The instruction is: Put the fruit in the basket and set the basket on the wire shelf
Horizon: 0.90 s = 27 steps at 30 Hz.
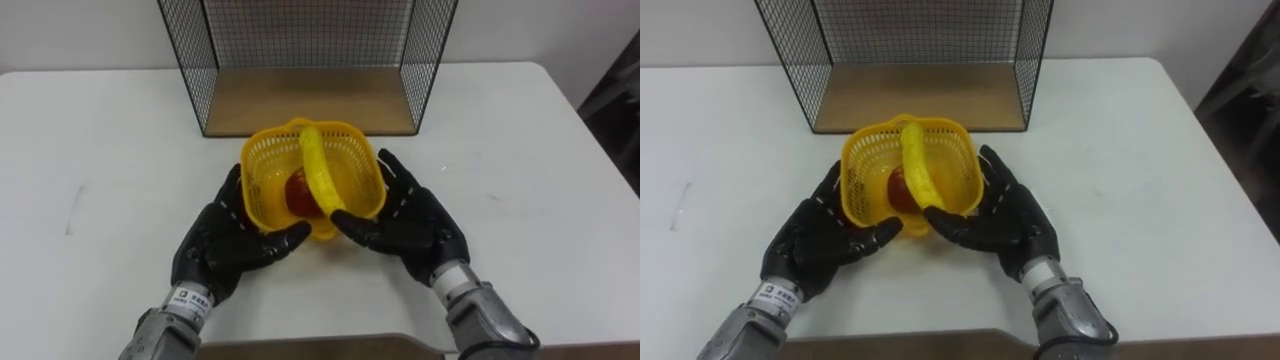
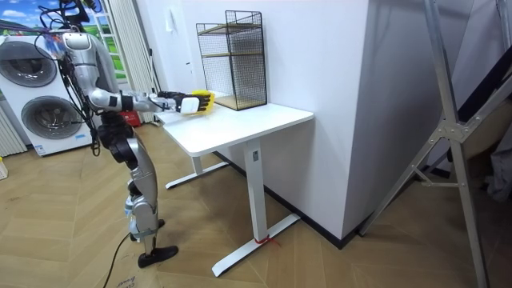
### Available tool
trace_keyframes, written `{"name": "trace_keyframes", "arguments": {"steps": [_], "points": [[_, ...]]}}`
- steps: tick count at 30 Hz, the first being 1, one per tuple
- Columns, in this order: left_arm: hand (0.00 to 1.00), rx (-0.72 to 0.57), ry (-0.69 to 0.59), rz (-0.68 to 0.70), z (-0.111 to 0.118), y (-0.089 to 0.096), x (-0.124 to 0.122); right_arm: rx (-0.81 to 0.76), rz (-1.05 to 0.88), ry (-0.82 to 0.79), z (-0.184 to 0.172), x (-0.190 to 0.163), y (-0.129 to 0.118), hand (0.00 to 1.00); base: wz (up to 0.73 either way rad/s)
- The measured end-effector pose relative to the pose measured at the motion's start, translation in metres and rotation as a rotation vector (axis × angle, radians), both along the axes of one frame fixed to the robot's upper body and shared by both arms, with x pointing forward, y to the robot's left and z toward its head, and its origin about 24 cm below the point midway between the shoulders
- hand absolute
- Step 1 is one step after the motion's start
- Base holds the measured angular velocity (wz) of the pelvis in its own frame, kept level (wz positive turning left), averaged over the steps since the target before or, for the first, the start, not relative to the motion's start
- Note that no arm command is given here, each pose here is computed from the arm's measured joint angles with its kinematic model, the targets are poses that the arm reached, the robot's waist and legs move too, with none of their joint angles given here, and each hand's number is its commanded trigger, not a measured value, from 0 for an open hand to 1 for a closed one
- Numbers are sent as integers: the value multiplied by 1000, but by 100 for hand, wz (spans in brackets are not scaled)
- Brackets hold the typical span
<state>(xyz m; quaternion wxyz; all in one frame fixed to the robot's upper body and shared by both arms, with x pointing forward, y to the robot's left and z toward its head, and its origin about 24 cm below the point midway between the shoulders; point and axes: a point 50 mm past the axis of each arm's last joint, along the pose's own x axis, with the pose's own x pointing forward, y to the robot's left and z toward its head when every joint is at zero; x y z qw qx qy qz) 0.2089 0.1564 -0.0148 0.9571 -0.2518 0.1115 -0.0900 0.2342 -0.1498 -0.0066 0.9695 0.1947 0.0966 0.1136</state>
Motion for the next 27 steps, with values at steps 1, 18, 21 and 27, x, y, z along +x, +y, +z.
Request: {"name": "trace_keyframes", "arguments": {"steps": [1,18,21,27], "points": [[0,2,-1,-1,0,0,1,-2,5,-13,4,5,0,0,0],[0,29,-5,11,5,7,9,-72,-71,-40,14,19,-22,0,0],[0,33,-9,8,6,7,10,-118,-64,-3,5,17,-23,0,-3],[0,25,-1,2,5,3,16,-122,-40,25,-1,16,-12,0,0]]}}
